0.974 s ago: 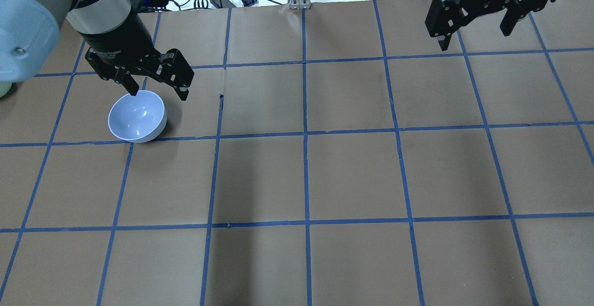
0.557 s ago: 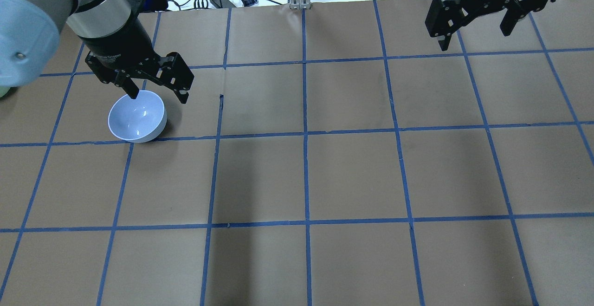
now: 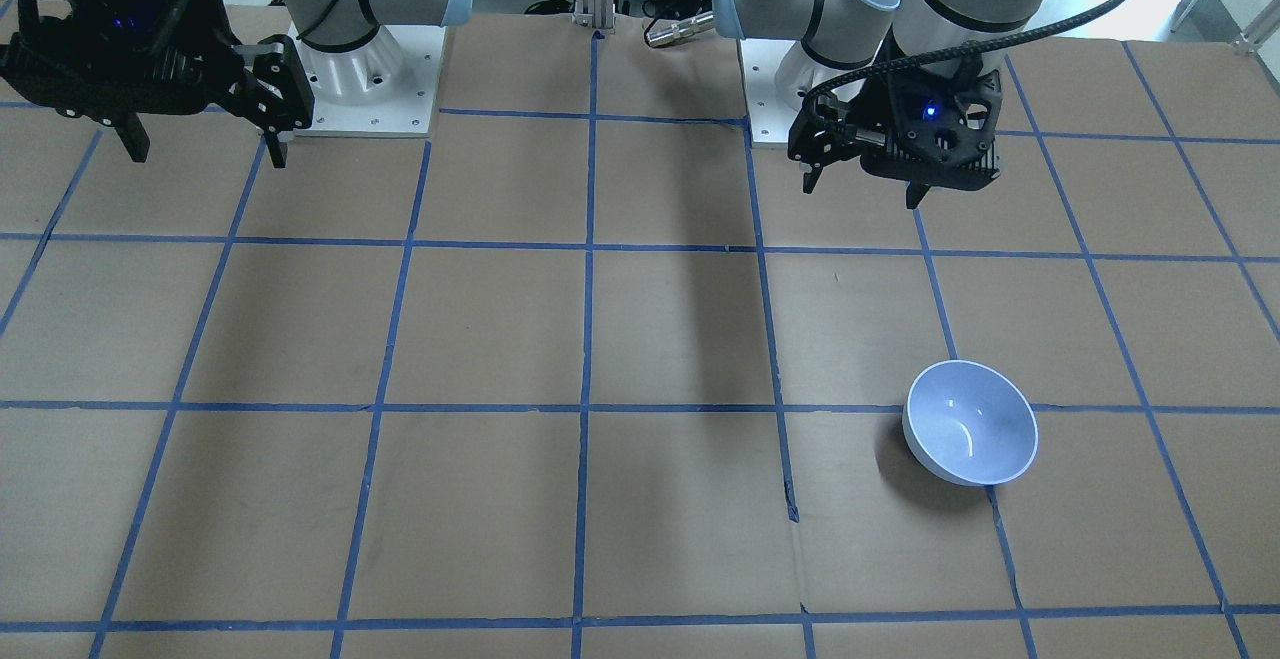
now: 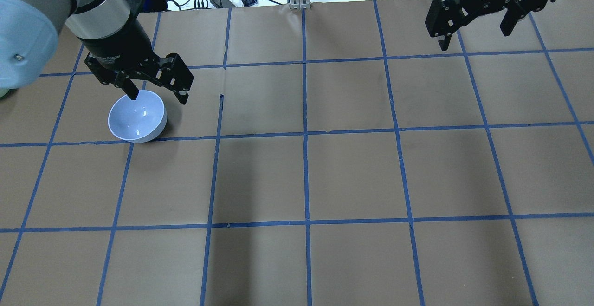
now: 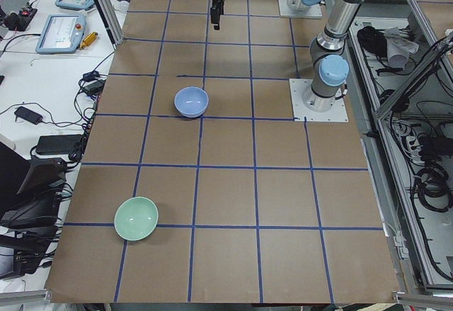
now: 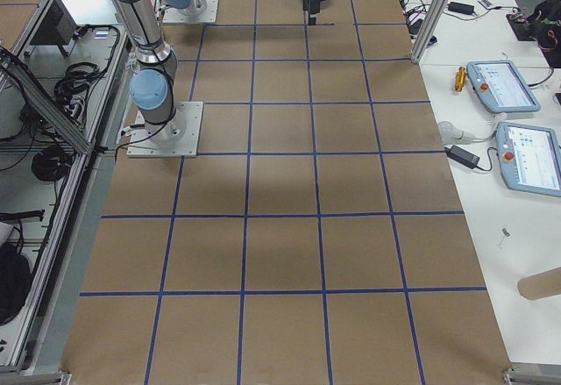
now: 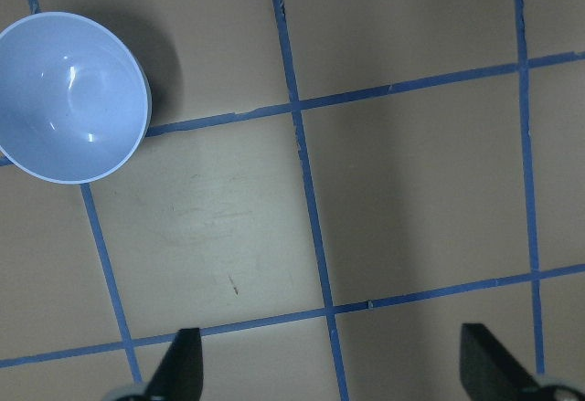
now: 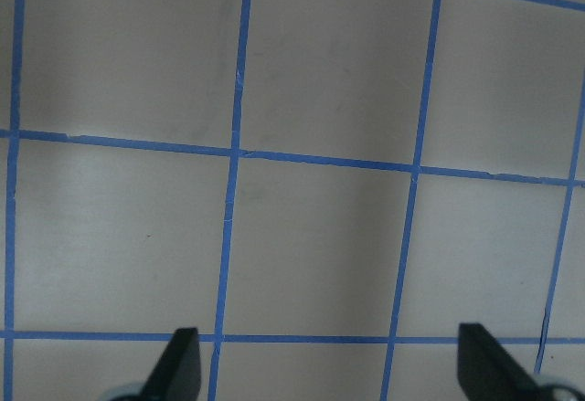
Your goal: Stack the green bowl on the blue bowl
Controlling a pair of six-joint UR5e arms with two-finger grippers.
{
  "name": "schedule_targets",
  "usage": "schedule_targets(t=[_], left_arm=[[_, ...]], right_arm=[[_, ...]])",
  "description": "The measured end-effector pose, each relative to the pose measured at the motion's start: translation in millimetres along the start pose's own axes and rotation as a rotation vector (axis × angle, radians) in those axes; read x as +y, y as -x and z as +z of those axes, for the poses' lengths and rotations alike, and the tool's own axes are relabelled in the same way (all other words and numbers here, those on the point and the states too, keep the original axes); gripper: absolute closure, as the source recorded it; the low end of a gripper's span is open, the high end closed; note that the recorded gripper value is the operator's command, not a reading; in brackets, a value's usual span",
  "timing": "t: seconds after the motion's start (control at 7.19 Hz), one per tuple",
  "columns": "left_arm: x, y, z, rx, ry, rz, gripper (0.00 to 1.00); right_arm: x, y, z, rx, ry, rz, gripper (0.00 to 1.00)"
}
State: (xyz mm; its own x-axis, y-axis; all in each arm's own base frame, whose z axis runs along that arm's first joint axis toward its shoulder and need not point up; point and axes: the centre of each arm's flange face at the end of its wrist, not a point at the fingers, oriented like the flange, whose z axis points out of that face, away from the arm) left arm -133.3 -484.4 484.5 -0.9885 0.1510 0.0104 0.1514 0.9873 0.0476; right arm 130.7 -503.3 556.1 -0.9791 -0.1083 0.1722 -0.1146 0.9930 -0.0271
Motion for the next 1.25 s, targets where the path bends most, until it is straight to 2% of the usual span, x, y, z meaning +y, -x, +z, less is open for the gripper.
schedule_targets(t=[0.83, 1.25], left_arm=[[6, -1, 4, 0.005, 0.005, -0.01, 0.0], [2, 0, 7, 0.004, -0.02, 0.002, 0.0]], right_arm=[[0, 0, 0, 0.0, 0.0, 0.0, 0.0], [0, 0, 0, 0.0, 0.0, 0.0, 0.0]])
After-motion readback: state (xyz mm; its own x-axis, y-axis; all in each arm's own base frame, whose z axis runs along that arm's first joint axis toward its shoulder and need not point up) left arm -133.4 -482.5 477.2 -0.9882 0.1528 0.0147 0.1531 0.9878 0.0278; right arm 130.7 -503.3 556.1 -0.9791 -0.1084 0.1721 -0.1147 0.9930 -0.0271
